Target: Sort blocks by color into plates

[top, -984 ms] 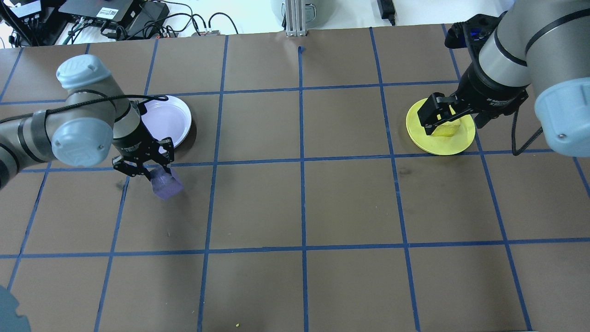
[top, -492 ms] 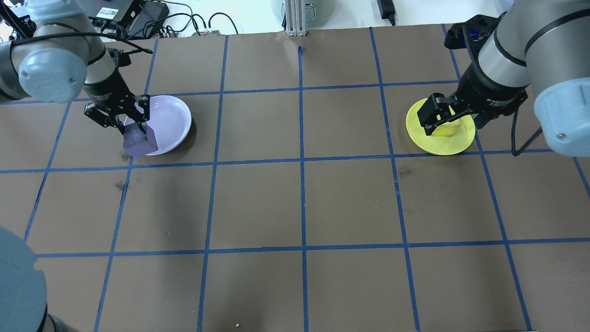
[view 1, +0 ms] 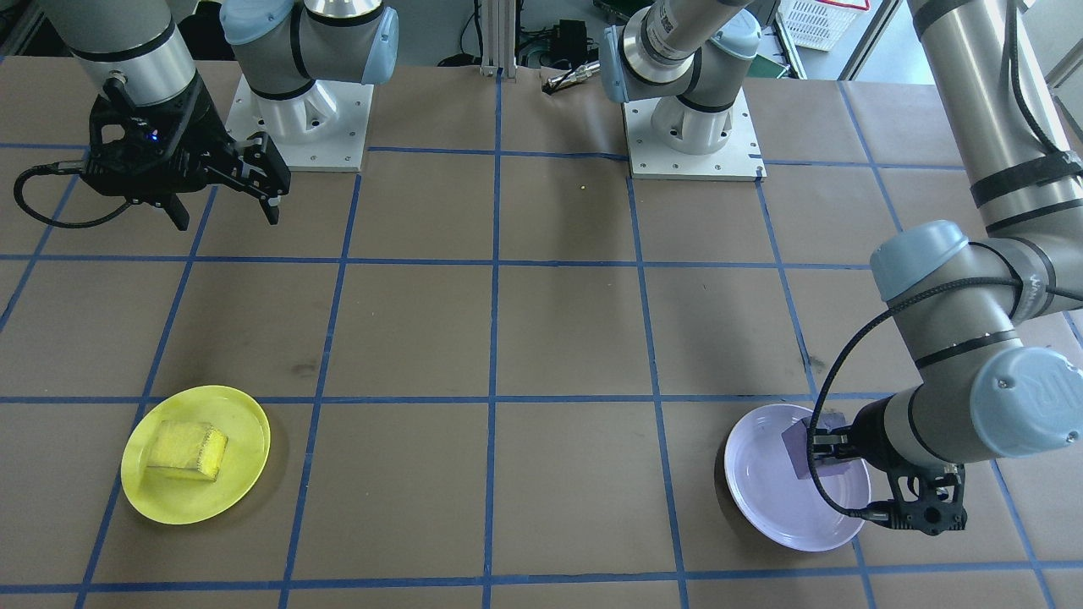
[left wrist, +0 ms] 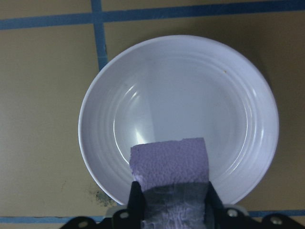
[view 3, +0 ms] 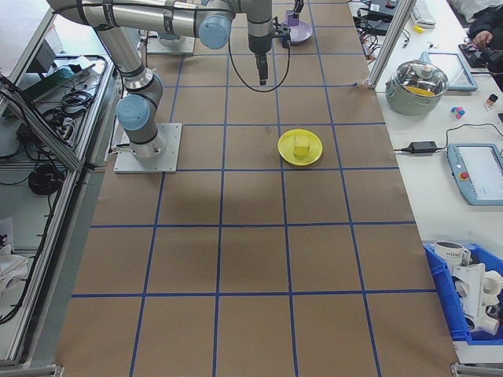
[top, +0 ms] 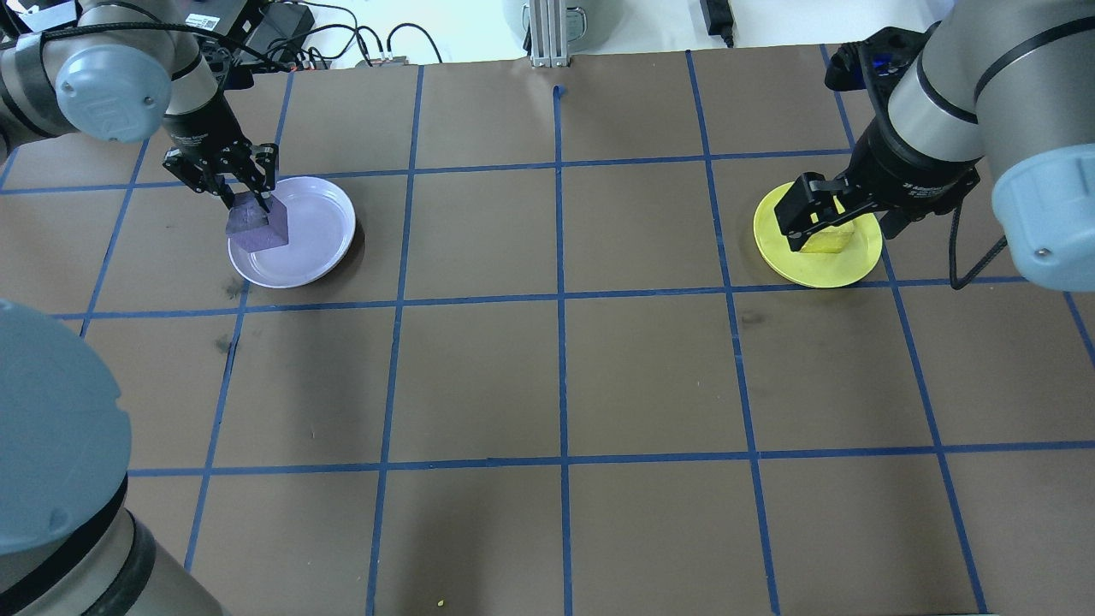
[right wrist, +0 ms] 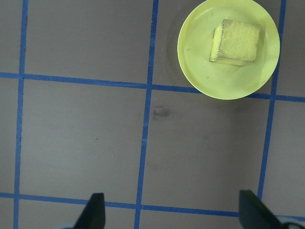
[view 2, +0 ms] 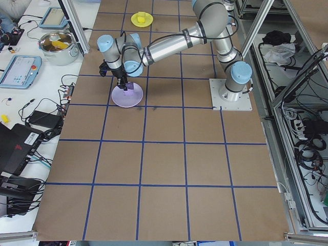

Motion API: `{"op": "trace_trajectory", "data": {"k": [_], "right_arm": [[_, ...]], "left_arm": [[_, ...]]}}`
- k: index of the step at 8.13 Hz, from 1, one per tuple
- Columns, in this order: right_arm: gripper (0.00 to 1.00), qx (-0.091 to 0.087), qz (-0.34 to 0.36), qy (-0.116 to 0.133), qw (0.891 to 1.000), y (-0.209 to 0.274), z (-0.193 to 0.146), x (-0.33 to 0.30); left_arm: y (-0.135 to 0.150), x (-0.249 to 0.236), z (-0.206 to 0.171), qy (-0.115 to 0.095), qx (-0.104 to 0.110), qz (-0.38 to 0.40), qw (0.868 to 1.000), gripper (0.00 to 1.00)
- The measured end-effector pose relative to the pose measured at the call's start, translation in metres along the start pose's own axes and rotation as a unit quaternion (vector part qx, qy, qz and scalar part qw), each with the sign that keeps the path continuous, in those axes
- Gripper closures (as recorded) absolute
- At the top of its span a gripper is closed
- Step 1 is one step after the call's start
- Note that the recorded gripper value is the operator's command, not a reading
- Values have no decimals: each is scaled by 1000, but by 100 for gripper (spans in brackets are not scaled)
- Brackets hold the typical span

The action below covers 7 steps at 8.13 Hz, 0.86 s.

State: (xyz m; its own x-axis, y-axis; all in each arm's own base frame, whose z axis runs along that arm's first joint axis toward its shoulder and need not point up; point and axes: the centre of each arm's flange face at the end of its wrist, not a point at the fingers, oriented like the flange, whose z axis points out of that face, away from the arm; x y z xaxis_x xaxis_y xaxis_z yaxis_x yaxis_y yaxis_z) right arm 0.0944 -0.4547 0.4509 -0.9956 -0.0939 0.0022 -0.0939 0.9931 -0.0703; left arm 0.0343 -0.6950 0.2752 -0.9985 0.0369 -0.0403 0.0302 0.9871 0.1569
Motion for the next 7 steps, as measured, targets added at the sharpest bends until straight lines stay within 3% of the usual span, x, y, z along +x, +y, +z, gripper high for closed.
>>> {"op": "trace_trajectory", "data": {"k": [1,3,5,6,7], "right_arm": [[0,0,0,0,1000,0,0,0],[0,0,0,0,1000,0,0,0],[0,0,0,0,1000,0,0,0],[0,0,0,0,1000,0,0,0],[0,-1,0,0,1000,-1,1,0]], "left_arm": [[-5,0,7,1,-3,8,1000,100],[-11,-1,19,-1,-4,31,1000,57],[-23,-4,25,-13,29,48,998,7],[-27,-4,25,-19,43,58,997,0],[-29,-4,23,-21,52,64,996,0]]}}
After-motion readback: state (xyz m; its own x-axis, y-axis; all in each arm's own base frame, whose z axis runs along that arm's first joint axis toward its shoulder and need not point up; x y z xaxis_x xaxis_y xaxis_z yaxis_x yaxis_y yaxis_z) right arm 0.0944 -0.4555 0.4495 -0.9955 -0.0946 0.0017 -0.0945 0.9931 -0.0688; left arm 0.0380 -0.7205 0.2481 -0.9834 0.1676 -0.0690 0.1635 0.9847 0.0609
